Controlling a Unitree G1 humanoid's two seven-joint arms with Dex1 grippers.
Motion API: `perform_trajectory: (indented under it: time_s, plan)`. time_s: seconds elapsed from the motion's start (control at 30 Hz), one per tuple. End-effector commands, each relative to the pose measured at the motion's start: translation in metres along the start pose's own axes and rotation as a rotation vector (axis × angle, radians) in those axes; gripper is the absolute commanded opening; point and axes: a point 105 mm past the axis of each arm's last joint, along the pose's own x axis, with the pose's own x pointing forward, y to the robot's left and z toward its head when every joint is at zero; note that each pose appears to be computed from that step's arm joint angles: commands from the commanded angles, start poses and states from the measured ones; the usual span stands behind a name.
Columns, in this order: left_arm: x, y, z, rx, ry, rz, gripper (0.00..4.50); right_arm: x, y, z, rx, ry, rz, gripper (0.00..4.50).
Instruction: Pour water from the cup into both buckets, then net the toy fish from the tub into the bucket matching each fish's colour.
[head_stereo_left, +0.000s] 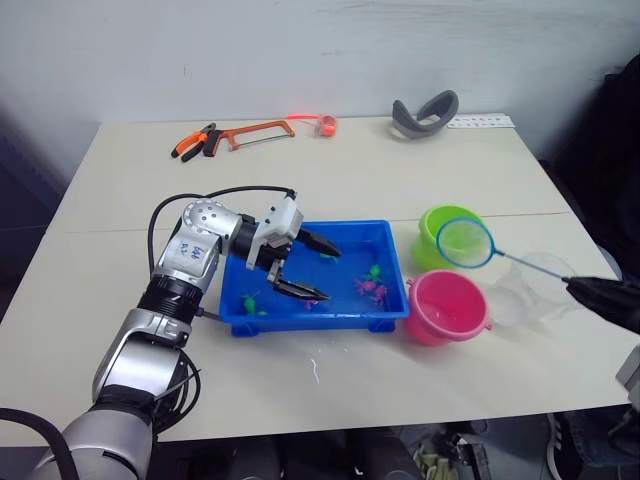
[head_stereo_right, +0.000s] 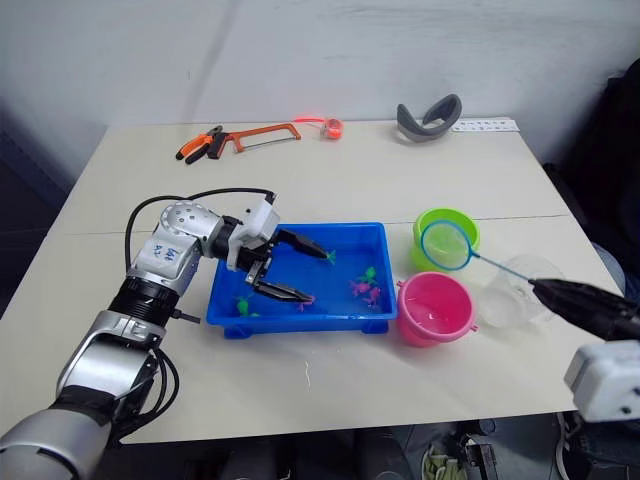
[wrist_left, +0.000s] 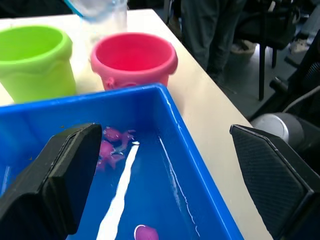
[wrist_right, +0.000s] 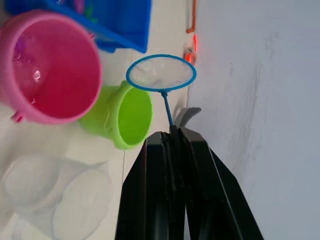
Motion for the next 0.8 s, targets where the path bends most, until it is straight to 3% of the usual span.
perform_trajectory:
  time_s: [0.03,0.33,0.53,0.8]
  plan:
    - [-0.001,-0.002,0.006,0.041,0.018,-0.005,4.47,0.025,-0.012,0.011,0.025,-0.086,0.044,0.0]
    - [-0.014,-0.012,0.004,0.007,0.031,0.067,4.47,0.089,0.007,0.027,0.033,-0.315,0.254,0.0]
    - [-0.025,-0.022,0.002,-0.025,0.045,0.126,4.47,0.11,0.027,0.022,-0.057,-0.366,0.365,0.0]
    - [-0.032,-0.029,0.003,-0.052,0.057,0.182,4.47,0.127,0.032,0.008,-0.176,-0.373,0.399,0.0]
